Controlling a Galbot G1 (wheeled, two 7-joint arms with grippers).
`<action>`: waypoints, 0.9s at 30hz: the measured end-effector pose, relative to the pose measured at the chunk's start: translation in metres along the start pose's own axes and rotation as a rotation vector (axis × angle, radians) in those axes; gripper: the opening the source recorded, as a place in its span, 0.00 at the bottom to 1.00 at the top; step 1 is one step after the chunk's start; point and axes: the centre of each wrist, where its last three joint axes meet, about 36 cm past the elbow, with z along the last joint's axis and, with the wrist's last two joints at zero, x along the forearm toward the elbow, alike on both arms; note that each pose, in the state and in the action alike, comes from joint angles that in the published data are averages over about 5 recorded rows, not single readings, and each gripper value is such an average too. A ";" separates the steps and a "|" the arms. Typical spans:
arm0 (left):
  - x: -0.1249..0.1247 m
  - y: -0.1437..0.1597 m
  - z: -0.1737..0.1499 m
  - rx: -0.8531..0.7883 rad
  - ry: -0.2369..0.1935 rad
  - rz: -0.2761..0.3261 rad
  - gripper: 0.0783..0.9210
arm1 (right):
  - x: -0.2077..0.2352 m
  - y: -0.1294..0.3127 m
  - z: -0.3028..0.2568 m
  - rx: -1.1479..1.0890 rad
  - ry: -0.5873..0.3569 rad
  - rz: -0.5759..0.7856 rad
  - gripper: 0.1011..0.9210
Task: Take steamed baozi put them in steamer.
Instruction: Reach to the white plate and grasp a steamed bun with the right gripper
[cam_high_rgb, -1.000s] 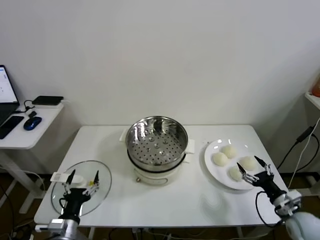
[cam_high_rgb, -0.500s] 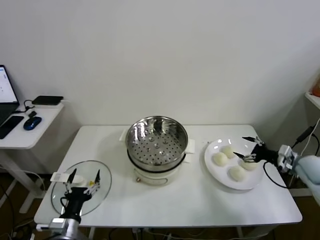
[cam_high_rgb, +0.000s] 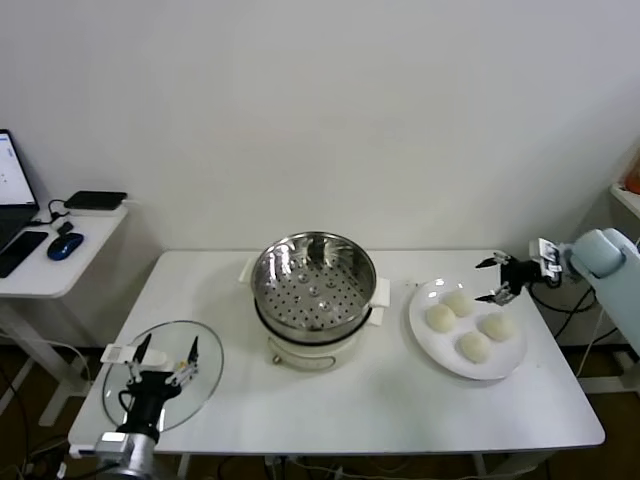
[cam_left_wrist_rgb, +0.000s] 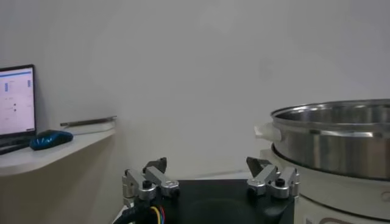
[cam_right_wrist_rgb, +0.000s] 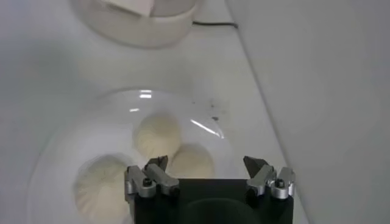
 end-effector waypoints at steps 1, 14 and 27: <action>0.000 0.000 0.000 -0.001 0.000 0.001 0.88 | -0.002 -0.005 -0.003 0.012 0.012 -0.009 0.88; -0.003 -0.001 0.000 -0.006 0.005 0.011 0.88 | -0.040 -0.032 -0.037 0.127 0.122 -0.105 0.88; -0.002 -0.001 0.002 -0.003 0.011 0.010 0.88 | -0.076 -0.025 -0.045 0.180 0.167 -0.161 0.88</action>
